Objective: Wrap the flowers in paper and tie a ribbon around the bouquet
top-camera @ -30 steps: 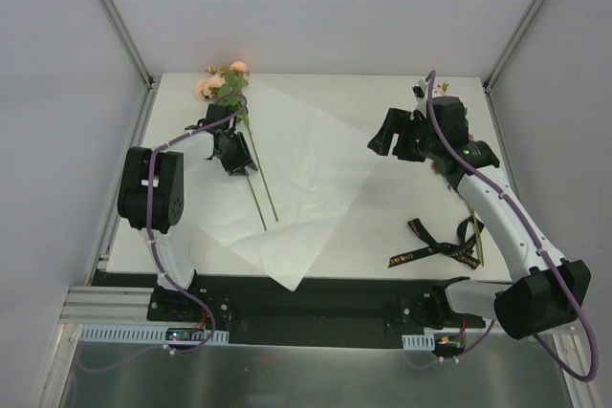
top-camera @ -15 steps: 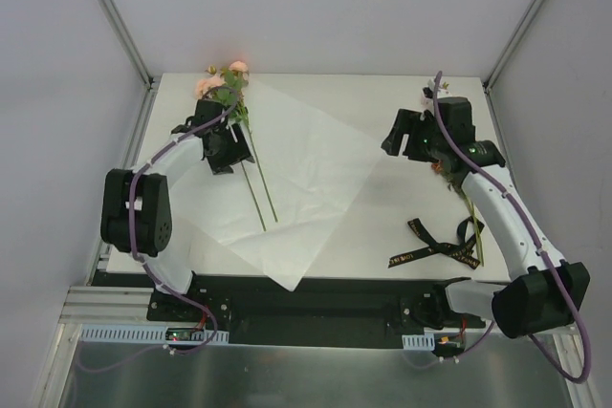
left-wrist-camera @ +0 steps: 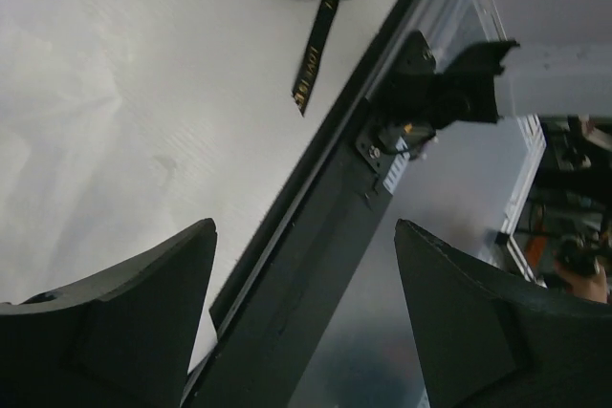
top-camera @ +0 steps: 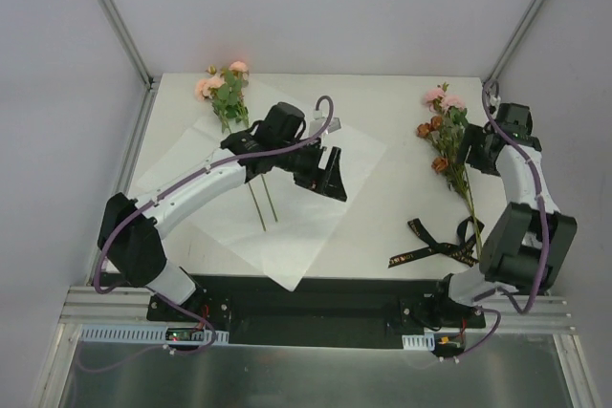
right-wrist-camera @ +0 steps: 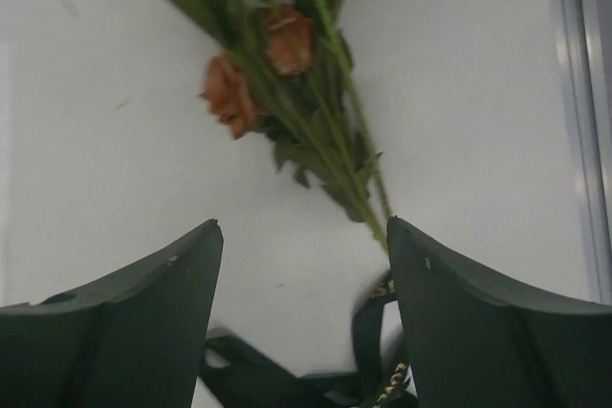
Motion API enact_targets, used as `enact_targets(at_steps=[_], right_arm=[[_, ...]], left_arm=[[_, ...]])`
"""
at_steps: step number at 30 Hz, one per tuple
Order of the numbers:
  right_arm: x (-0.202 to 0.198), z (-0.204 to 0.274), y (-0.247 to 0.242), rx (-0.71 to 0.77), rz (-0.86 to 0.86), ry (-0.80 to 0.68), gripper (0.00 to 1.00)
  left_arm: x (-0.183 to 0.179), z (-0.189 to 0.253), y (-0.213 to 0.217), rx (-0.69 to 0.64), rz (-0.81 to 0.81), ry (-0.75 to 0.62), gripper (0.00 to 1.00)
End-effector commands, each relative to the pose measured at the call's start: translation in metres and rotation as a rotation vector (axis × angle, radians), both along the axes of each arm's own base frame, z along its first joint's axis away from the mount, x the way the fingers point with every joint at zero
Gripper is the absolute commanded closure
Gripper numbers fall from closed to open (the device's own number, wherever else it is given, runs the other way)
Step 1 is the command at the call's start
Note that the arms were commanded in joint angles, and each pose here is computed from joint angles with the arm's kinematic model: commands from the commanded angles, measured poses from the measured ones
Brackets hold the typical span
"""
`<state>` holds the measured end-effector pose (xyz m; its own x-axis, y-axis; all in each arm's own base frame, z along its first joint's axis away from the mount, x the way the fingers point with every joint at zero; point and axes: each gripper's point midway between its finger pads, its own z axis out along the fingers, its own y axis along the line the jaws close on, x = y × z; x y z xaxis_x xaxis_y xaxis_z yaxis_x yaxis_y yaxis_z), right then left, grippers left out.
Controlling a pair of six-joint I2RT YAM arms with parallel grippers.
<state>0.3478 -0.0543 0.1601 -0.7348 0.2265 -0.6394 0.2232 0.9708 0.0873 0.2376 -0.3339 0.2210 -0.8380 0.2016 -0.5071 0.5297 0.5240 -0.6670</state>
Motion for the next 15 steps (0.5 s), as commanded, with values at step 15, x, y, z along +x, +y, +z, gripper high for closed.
enact_targets(at_steps=[15], right_arm=[[0.03,-0.111,-0.082,-0.05,0.055,0.314,0.55]], left_arm=[[-0.07,0.024,0.001,-0.105,-0.263,-0.038,0.24]])
